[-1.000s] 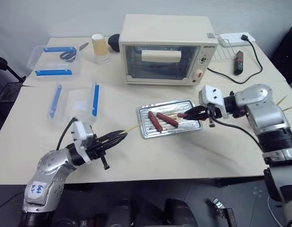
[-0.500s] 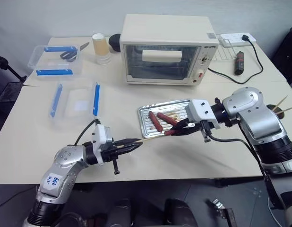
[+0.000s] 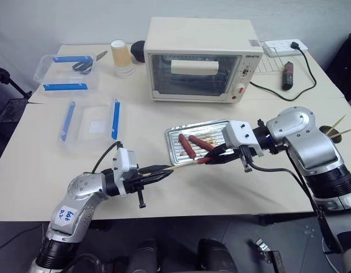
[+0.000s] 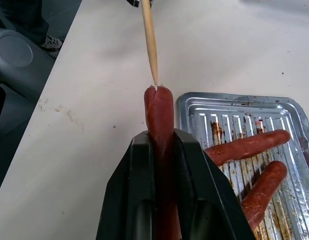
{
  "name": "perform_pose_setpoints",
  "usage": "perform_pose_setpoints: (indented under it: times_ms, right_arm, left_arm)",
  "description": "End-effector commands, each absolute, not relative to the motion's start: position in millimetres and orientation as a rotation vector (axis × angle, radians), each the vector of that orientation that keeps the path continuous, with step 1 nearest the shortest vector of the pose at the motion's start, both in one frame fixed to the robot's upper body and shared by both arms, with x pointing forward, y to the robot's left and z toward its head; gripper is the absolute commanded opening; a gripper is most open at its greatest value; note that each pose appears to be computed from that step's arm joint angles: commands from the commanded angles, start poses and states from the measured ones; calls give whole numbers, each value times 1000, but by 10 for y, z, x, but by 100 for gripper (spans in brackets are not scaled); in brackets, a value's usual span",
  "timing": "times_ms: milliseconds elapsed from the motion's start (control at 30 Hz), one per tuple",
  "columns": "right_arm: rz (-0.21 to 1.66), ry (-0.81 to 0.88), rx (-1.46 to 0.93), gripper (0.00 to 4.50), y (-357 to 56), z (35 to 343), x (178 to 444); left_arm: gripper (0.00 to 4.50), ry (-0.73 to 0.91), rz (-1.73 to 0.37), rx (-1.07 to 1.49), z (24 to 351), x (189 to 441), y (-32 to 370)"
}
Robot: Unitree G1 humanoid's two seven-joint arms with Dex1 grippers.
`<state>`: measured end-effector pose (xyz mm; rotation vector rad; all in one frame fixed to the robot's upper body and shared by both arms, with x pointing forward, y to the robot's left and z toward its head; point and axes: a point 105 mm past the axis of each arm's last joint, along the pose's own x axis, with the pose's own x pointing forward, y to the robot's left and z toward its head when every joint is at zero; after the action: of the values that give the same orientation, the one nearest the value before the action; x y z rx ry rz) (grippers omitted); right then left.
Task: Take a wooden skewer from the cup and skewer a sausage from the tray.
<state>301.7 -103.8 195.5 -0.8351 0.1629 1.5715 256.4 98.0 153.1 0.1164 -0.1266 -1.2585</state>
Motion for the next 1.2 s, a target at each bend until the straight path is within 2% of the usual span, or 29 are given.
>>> perform_pose_setpoints:
  times_ms: [33,500,1200]
  right_arm:
    - [1596,123,-852,22,-968,2013,2958]
    - [1547,144,-867,22,-1069,2015,3046]
    - [1571,145,-862,22,-1042,1987,2994]
  left_arm:
    - [0,-136,-1278,124,1541,2565,921]
    - [0,-107,-1253,127,1499,2547,1014]
    - [0,-112,-1253,132,1491,2607,961]
